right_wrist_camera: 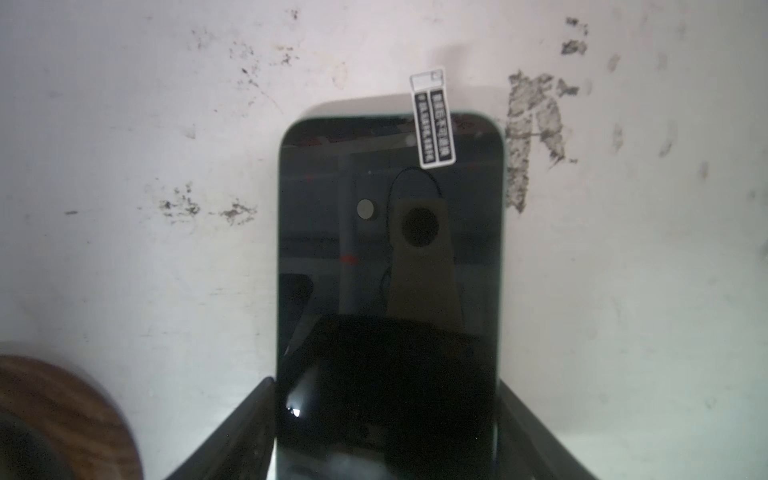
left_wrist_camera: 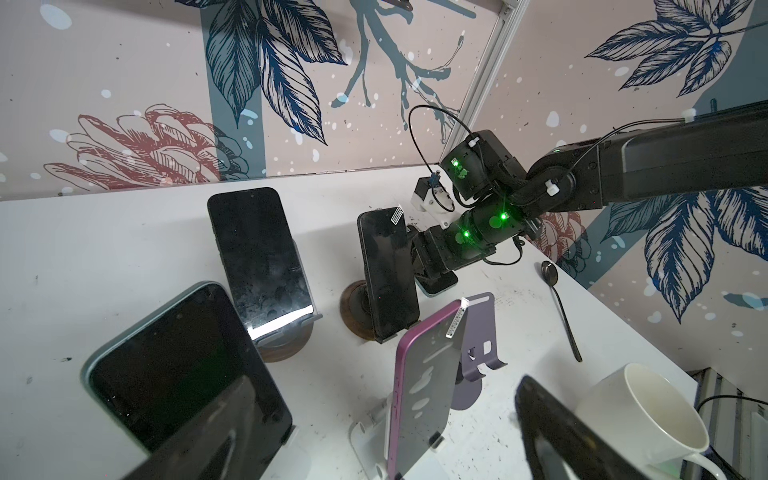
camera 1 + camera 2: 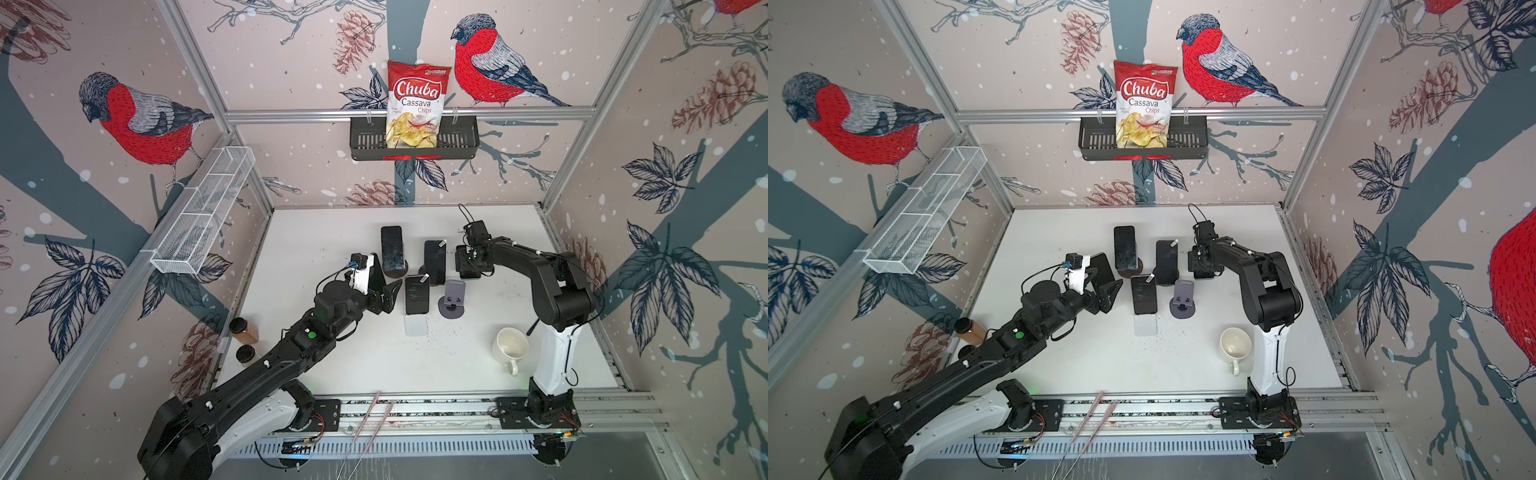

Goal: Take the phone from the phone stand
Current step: 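Carry the teal phone farther from the robot and lower it onto the table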

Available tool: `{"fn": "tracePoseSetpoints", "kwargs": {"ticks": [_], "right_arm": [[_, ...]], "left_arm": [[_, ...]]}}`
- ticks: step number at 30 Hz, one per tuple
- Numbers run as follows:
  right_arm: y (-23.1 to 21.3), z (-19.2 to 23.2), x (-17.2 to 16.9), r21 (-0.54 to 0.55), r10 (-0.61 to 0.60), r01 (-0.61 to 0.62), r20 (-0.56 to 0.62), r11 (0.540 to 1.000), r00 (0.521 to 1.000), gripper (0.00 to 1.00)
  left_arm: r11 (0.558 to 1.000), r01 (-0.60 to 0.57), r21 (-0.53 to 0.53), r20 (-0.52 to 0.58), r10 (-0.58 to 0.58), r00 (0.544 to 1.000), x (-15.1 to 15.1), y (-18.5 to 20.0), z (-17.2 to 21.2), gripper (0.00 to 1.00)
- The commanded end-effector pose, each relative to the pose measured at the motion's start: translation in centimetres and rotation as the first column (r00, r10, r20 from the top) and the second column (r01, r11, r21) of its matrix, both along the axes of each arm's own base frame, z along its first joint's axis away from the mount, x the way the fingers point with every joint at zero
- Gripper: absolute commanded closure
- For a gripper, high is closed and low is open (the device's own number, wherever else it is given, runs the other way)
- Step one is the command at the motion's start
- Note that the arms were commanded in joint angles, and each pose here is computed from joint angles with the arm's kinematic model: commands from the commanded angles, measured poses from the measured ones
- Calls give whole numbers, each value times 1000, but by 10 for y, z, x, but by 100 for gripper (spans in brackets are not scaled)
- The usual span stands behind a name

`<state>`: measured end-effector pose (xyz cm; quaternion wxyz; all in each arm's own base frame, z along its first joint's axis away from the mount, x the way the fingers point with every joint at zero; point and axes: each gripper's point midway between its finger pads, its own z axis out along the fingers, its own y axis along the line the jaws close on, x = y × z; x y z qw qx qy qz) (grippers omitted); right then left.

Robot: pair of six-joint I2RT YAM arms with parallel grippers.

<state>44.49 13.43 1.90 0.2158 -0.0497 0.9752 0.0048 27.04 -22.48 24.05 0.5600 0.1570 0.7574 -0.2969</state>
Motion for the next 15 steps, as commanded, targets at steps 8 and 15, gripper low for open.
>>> {"fn": "tracePoseSetpoints", "kwargs": {"ticks": [8,15], "right_arm": [[-12,-14,-16,-86,3,-9,-77,996,997,21],[-13,-14,-16,-91,-4,-3,-78,996,997,19]], "left_arm": [[1000,-3,0,14,3,1000,1,1,3,3],[1000,-3,7,6,3,1000,1,0,-1,3]]}}
